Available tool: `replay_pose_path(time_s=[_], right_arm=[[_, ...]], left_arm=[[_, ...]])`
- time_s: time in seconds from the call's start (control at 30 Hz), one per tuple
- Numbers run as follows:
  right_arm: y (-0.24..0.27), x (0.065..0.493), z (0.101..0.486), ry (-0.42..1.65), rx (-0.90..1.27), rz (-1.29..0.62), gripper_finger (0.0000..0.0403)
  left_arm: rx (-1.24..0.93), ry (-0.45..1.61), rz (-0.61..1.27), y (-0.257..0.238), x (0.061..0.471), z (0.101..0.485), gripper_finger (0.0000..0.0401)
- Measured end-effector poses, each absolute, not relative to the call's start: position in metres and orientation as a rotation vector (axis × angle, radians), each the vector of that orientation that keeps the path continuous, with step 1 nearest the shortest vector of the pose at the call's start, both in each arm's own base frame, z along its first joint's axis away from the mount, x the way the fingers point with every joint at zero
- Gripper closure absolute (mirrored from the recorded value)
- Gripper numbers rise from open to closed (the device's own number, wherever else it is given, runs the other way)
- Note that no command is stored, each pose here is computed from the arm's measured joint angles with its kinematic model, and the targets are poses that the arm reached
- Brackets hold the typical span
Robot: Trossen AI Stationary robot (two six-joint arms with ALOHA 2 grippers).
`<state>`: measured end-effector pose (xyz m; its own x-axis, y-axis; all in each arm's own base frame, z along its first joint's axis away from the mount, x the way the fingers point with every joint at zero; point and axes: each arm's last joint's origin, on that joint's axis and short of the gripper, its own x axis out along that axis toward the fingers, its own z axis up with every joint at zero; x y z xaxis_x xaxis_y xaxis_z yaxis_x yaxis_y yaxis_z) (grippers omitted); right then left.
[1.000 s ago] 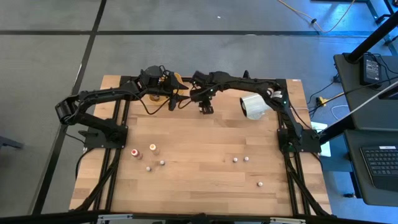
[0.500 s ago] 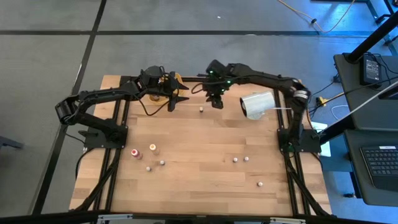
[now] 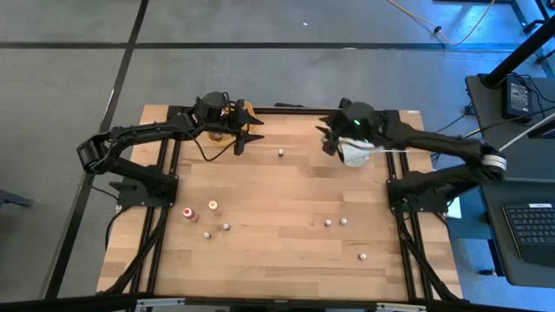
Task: Pick & Place food coloring
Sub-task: Put the small red food coloring bottle into the yellow bin
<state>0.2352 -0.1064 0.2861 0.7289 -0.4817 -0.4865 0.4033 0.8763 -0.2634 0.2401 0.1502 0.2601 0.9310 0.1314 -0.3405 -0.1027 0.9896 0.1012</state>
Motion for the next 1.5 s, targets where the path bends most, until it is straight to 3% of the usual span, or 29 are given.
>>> replay_pose_path(time_s=[0.43,0.93,1.2,1.5], right_arm=[[-0.070,0.169,0.252,0.254,-0.283,-0.590,0.0269],[-0.069,0.166,0.249,0.278,-0.304,-0.584,0.0269],[-0.069,0.166,0.249,0.285,-0.304,-0.583,0.0269],[-0.069,0.166,0.248,0.289,-0.304,-0.582,0.0269]], left_arm=[[0.145,0.199,0.058,0.146,0.278,0.248,0.0169],[0.094,0.276,0.012,0.149,0.316,0.178,0.0172],[0.060,0.399,0.243,0.159,0.324,0.143,0.0174],[0.028,0.457,0.255,0.155,0.329,0.123,0.0177]])
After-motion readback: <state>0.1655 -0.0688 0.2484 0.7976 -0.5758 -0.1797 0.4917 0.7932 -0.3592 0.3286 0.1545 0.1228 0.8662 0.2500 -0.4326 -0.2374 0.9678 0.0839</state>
